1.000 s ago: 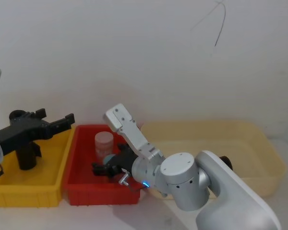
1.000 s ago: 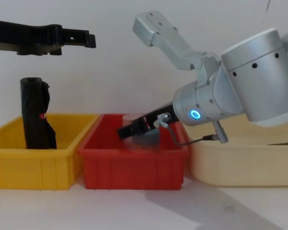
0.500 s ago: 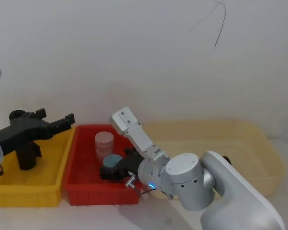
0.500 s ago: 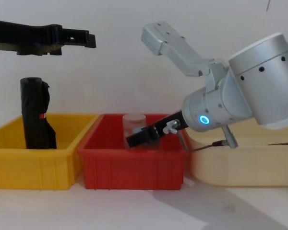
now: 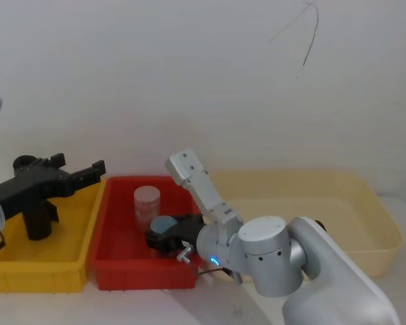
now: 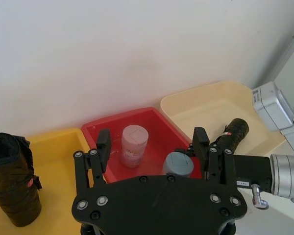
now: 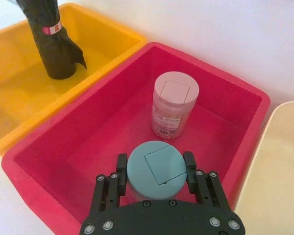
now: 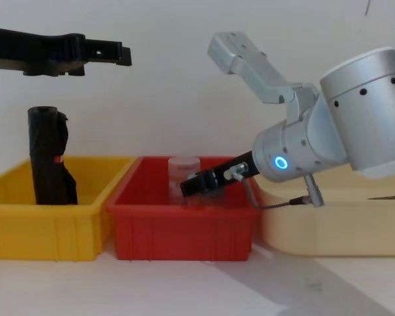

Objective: Pick up the garbage bag with the one hand and transfer it to the other hand.

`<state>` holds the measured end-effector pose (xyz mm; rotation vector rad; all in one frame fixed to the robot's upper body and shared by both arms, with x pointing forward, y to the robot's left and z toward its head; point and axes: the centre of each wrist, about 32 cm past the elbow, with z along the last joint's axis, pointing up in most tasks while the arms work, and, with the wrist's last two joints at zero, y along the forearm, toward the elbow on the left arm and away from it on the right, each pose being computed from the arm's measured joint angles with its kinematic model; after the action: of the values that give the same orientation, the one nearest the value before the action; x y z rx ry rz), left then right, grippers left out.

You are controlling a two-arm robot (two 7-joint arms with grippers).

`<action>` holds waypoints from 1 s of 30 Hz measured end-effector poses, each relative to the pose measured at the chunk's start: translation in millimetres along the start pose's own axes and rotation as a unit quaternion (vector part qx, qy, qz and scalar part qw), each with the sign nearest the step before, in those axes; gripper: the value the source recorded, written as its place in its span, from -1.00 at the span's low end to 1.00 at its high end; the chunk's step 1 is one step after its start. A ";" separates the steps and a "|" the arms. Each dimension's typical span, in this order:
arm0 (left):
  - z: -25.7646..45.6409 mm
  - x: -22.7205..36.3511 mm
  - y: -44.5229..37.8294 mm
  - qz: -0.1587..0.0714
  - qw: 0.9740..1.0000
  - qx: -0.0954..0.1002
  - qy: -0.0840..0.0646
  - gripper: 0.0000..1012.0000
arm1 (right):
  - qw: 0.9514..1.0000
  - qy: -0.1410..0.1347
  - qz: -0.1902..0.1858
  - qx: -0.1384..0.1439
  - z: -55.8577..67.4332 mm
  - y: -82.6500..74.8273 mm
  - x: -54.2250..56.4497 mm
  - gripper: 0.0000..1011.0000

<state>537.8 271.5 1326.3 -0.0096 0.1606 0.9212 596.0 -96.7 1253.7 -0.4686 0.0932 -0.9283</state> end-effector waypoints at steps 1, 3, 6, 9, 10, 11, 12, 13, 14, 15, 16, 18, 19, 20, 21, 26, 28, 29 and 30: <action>0.0 0.0 0.0 0.000 1.000 0.000 0.000 0.98 | 1.000 0.003 0.000 0.000 0.1 0.0 0.0 0.32; 0.0 0.0 0.0 0.000 1.000 0.000 0.000 0.98 | 1.000 0.013 -0.001 0.001 0.6 0.0 0.4 0.32; 0.0 0.0 0.0 0.000 1.000 0.000 0.000 0.98 | 1.000 0.027 -0.003 0.004 1.8 -0.1 0.6 0.32; 0.0 0.0 0.0 0.000 1.000 0.000 0.000 0.98 | 0.999 0.040 -0.007 0.012 4.0 -1.0 1.2 0.32; 0.0 0.0 0.0 0.000 1.000 0.000 0.000 0.98 | 0.999 0.044 -0.008 0.015 5.1 -1.8 1.8 0.32; 0.0 0.0 0.0 0.000 1.000 0.000 0.000 0.98 | 0.998 0.050 -0.011 0.022 7.4 -3.2 2.4 0.32; 0.0 0.0 0.0 0.000 1.000 0.000 0.000 0.98 | 0.998 0.050 -0.011 0.022 7.4 -3.2 2.4 0.32; 0.0 0.0 0.0 0.000 1.000 0.000 0.000 0.98 | 0.998 0.055 -0.014 0.030 9.7 -4.9 3.2 0.32; 0.0 0.0 0.0 0.000 1.000 0.000 0.000 0.98 | 0.998 0.058 -0.017 0.034 10.9 -5.9 3.9 0.32; 0.0 0.0 0.0 0.000 1.000 0.000 0.000 0.98 | 0.997 0.062 -0.019 0.039 12.4 -7.3 4.8 0.32; 0.0 0.0 0.0 0.000 1.000 0.000 0.000 0.98 | 0.996 0.067 -0.023 0.049 14.8 -9.8 6.3 0.32; 0.0 0.0 0.0 0.000 1.000 0.000 0.000 0.98 | 0.995 0.075 -0.032 0.065 19.1 -15.0 9.7 0.32; 0.0 0.0 0.0 0.000 1.000 0.000 0.000 0.98 | 0.994 0.078 -0.035 0.071 20.3 -16.8 10.9 0.32; 0.0 0.0 0.0 0.000 1.000 0.000 0.000 0.98 | 0.993 0.080 -0.038 0.075 21.2 -18.4 12.2 0.32; 0.0 0.0 0.0 0.000 1.000 0.000 0.000 0.98 | 0.991 0.085 -0.046 0.087 24.0 -23.0 15.3 0.32; 0.0 0.0 0.0 0.000 1.000 0.000 0.000 0.98 | 0.986 0.099 -0.070 0.116 28.1 -35.3 24.2 0.32; 0.0 0.0 0.0 0.000 1.000 0.000 0.000 0.98 | 0.982 0.105 -0.084 0.130 29.4 -42.4 29.8 0.32; 0.0 0.0 0.0 0.000 1.000 0.000 0.000 0.98 | 0.981 0.107 -0.089 0.135 29.7 -44.6 31.5 0.32; 0.0 0.0 0.0 0.000 1.000 0.000 0.000 0.98 | 0.979 0.110 -0.095 0.140 29.7 -47.7 34.2 0.32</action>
<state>537.8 271.5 1326.3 -0.0096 0.1607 0.9213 589.1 -137.5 1304.9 -0.1125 0.1177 -1.1604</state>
